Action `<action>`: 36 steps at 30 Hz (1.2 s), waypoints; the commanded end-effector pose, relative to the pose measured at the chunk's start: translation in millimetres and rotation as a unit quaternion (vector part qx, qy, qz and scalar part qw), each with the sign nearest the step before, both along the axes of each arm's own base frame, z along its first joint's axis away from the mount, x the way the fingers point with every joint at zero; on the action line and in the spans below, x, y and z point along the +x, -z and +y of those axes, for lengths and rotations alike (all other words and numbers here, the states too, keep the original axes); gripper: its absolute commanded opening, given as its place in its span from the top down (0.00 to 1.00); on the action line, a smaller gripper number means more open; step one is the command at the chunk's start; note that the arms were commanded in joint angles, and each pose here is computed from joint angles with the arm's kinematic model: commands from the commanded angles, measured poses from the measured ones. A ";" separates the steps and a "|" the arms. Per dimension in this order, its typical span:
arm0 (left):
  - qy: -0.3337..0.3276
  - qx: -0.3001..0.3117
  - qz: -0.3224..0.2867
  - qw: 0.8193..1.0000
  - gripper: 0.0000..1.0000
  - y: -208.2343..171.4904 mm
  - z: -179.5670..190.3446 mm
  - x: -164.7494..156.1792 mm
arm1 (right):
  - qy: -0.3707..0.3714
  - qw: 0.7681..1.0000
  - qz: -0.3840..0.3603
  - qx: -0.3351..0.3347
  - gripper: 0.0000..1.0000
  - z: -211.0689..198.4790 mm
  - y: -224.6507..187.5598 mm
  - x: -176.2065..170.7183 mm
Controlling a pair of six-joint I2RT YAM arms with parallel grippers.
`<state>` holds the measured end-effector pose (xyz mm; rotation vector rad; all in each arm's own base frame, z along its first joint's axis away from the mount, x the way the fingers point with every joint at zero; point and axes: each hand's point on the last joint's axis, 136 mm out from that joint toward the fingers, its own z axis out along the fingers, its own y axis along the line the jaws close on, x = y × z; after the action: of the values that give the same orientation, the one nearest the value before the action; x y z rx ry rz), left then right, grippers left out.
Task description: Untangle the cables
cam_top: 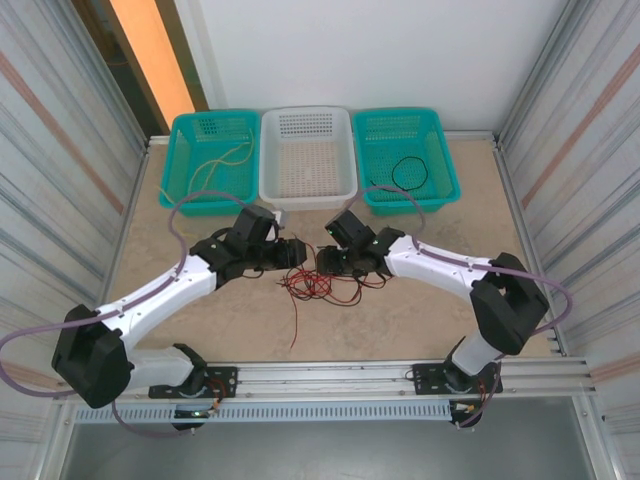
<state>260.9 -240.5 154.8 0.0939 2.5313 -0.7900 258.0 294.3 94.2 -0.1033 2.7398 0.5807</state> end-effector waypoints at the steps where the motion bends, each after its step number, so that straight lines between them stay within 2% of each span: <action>1: -0.003 -0.018 0.003 1.000 0.49 -4.8 0.0 -3.8 | -0.017 0.999 -0.007 -0.046 0.51 -4.9 3.1 2.0; 6: -0.003 -0.018 0.002 1.000 0.49 -6.3 0.3 -3.9 | -0.036 0.995 -0.010 -0.096 0.52 -10.6 11.8 -3.3; 8: -0.004 -0.020 0.002 1.000 0.48 -6.7 0.0 -3.5 | -0.040 0.992 -0.011 -0.117 0.56 -14.7 15.8 -6.9; 12: -0.004 -0.018 0.006 1.000 0.48 -3.6 -0.9 -2.5 | -0.044 0.990 -0.012 -0.136 0.73 -20.8 17.0 -12.0; 16: -0.005 -0.016 0.012 1.000 0.49 -1.3 -0.8 -1.6 | -0.045 0.987 -0.039 -0.147 0.91 -26.7 -3.2 -12.8; 20: -0.005 -0.018 0.012 1.000 0.49 -1.8 -1.0 -1.7 | -0.062 0.988 -0.084 -0.111 1.00 -17.9 -43.2 -15.6; 29: -0.002 -0.030 0.018 0.999 0.49 -4.3 -6.1 -1.6 | -0.080 0.980 -0.183 0.015 1.00 -1.0 -137.6 -24.3; 34: 0.011 -0.058 0.000 0.998 0.49 -20.1 -12.8 -1.2 | -0.073 0.976 -0.204 0.039 1.00 -6.2 -155.8 -26.7; 36: 0.023 -0.075 -0.012 0.997 0.45 -28.8 -17.8 -2.3 | -0.071 0.976 -0.204 0.039 1.00 -7.4 -156.3 -25.9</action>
<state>257.1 -251.0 158.6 0.0856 2.5293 -0.8901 230.4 284.2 237.7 -0.3570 2.3719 0.5909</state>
